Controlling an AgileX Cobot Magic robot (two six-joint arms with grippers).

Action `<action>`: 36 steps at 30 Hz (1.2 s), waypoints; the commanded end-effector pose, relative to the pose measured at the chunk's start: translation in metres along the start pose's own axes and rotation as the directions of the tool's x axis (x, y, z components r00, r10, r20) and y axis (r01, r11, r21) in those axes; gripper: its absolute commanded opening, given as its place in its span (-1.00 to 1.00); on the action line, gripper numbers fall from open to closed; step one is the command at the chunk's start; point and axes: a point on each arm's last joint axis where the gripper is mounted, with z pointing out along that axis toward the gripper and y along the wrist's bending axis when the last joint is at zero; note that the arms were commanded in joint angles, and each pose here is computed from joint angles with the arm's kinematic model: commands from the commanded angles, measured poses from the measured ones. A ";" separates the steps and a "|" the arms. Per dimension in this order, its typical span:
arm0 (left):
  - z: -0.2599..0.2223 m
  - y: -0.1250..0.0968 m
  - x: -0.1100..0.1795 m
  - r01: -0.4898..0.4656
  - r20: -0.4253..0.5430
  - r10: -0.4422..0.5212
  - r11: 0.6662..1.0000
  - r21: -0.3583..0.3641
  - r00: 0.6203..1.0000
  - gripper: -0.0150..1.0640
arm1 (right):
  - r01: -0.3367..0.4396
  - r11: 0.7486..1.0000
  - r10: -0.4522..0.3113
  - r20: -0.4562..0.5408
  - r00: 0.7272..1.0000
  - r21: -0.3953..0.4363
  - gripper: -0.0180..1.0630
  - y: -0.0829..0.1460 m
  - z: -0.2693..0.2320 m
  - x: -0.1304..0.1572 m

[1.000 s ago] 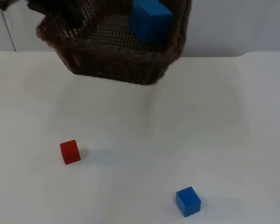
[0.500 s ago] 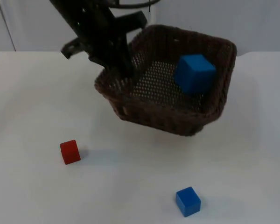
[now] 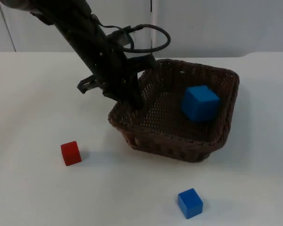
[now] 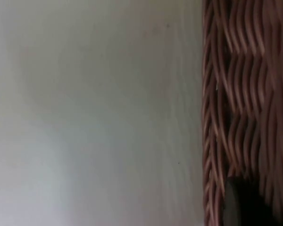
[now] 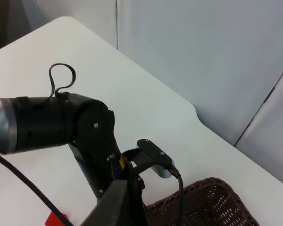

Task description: Pick up the basket with the left hand and place the largest block into the basket with the right hand.

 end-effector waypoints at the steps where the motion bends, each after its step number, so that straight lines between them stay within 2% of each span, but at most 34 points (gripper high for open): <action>1: -0.002 -0.007 -0.002 0.000 0.025 0.000 1.000 0.031 1.000 -0.97 | 0.009 1.000 -0.009 0.015 1.000 0.006 0.98 -0.002 -0.008 -0.002; 3: -0.002 -0.007 -0.003 0.001 0.037 -0.002 1.000 0.030 0.999 -0.91 | 0.009 1.000 -0.009 0.014 1.000 0.006 0.98 -0.002 -0.008 -0.001; 6: -0.002 -0.007 -0.004 0.001 0.042 -0.002 1.000 0.029 0.999 -0.58 | 0.009 1.000 -0.009 0.010 1.000 0.006 0.98 -0.002 -0.008 -0.001; 7: -0.002 -0.007 -0.004 0.001 0.042 -0.002 1.000 0.029 0.999 -0.58 | 0.009 1.000 -0.009 0.010 1.000 0.006 0.98 -0.002 -0.008 -0.001; 11: -0.002 -0.007 -0.003 0.000 0.037 -0.001 1.000 0.028 0.999 0.07 | 0.010 1.000 -0.010 0.010 1.000 0.006 0.98 -0.002 -0.008 -0.001; 12: -0.002 -0.007 -0.003 0.000 0.037 -0.001 1.000 0.028 0.999 0.07 | 0.010 1.000 -0.010 0.010 1.000 0.006 0.98 -0.002 -0.008 -0.001; 13: -0.002 -0.007 -0.003 0.000 0.030 -0.001 1.000 0.030 1.000 0.28 | 0.010 1.000 -0.010 0.010 1.000 0.006 0.98 -0.002 -0.008 -0.001; 16: -0.005 -0.007 -0.002 -0.008 0.025 0.007 1.000 0.023 1.000 0.51 | 0.010 1.000 -0.010 0.010 1.000 0.006 0.98 -0.002 -0.008 -0.001; 21: -0.029 -0.015 -0.003 -0.071 0.066 0.074 0.997 -0.041 0.995 0.53 | 0.010 1.000 -0.010 0.003 1.000 0.005 0.98 -0.002 -0.008 0.000; 28: -0.067 -0.033 -0.001 -0.128 0.133 0.138 0.989 -0.077 0.982 0.53 | 0.010 1.000 -0.010 -0.004 1.000 0.004 0.98 -0.002 -0.008 0.000; 36: -0.118 -0.053 0.009 -0.202 0.182 0.234 0.963 -0.176 0.955 0.53 | 0.006 1.000 -0.006 -0.002 1.000 0.004 0.98 -0.002 -0.013 0.000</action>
